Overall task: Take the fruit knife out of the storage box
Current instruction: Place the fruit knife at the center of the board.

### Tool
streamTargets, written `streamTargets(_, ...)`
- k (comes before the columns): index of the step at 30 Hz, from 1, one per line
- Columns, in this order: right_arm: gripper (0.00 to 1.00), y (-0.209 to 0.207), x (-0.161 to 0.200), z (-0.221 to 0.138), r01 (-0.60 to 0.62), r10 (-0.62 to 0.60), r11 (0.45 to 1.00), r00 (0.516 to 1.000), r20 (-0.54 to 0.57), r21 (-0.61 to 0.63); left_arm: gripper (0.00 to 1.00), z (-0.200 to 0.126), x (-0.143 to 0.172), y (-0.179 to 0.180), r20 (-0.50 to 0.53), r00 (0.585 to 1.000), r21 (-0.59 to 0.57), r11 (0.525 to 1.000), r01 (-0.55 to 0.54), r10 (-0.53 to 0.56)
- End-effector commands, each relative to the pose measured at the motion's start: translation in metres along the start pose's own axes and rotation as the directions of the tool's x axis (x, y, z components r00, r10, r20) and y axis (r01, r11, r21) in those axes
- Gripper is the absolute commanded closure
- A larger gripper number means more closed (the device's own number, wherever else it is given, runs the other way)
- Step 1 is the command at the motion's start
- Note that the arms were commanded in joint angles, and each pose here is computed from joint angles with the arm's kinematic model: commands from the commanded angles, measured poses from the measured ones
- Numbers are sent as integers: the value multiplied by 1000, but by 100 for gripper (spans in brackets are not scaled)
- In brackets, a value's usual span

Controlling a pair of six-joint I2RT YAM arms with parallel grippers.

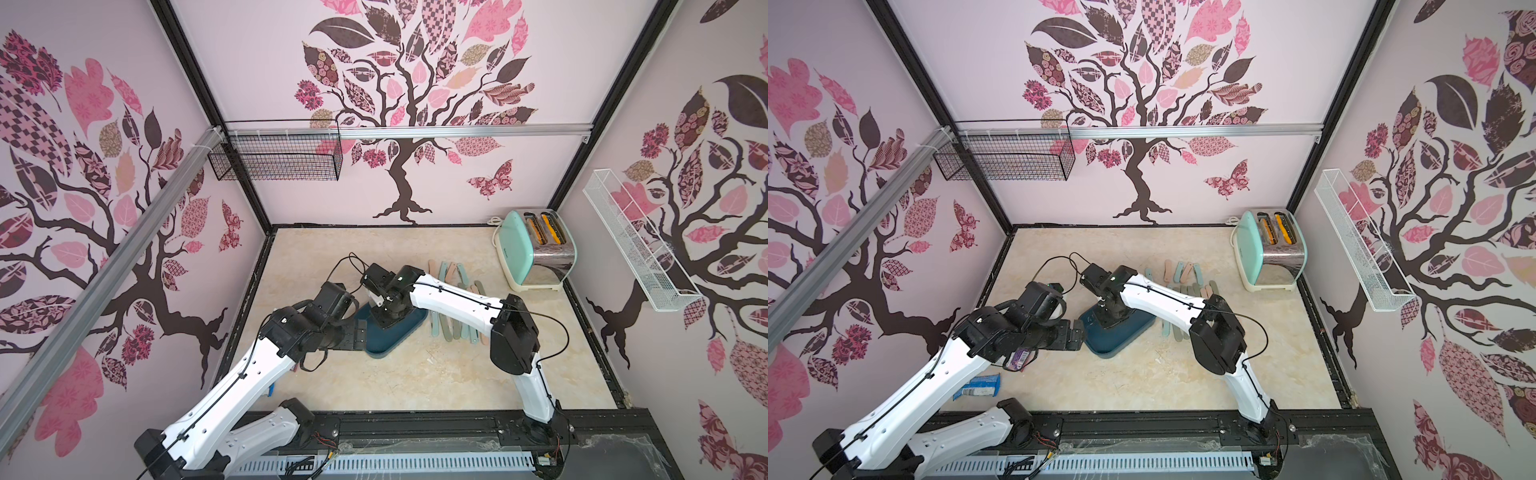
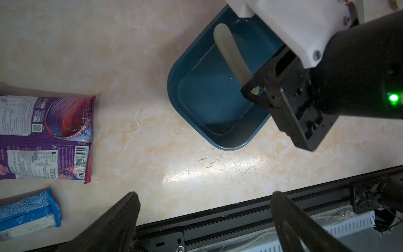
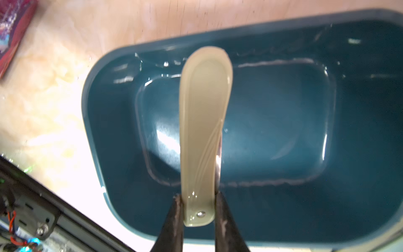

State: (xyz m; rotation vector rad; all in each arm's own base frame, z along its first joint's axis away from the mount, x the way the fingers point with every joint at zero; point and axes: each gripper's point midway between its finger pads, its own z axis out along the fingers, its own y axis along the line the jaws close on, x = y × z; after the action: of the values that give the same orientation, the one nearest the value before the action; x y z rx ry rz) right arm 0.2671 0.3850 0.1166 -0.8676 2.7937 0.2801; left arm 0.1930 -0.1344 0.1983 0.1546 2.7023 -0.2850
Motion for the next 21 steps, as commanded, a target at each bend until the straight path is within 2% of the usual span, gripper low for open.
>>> streamTargets(1, 93, -16, 0, -30, -73, 72, 997, 996, 51, 6, 2, 3, -23, -25, 52, 999, 96, 995, -22, 17)
streamTargets(9, 93, -59, 38, -63, -234, 231, 972, 969, 84, 18, 2, 47, -40, -66, -23, 999, 212, 977, -36, 42)
streamTargets(15, 93, -88, 82, -49, -356, 355, 930, 934, 34, 95, 2, 69, -48, -84, -67, 996, 239, 970, -49, 67)
streamTargets(21, 93, -115, 99, -28, -479, 484, 870, 875, -18, 116, 2, 74, -47, -88, -95, 992, 242, 969, -57, 82)
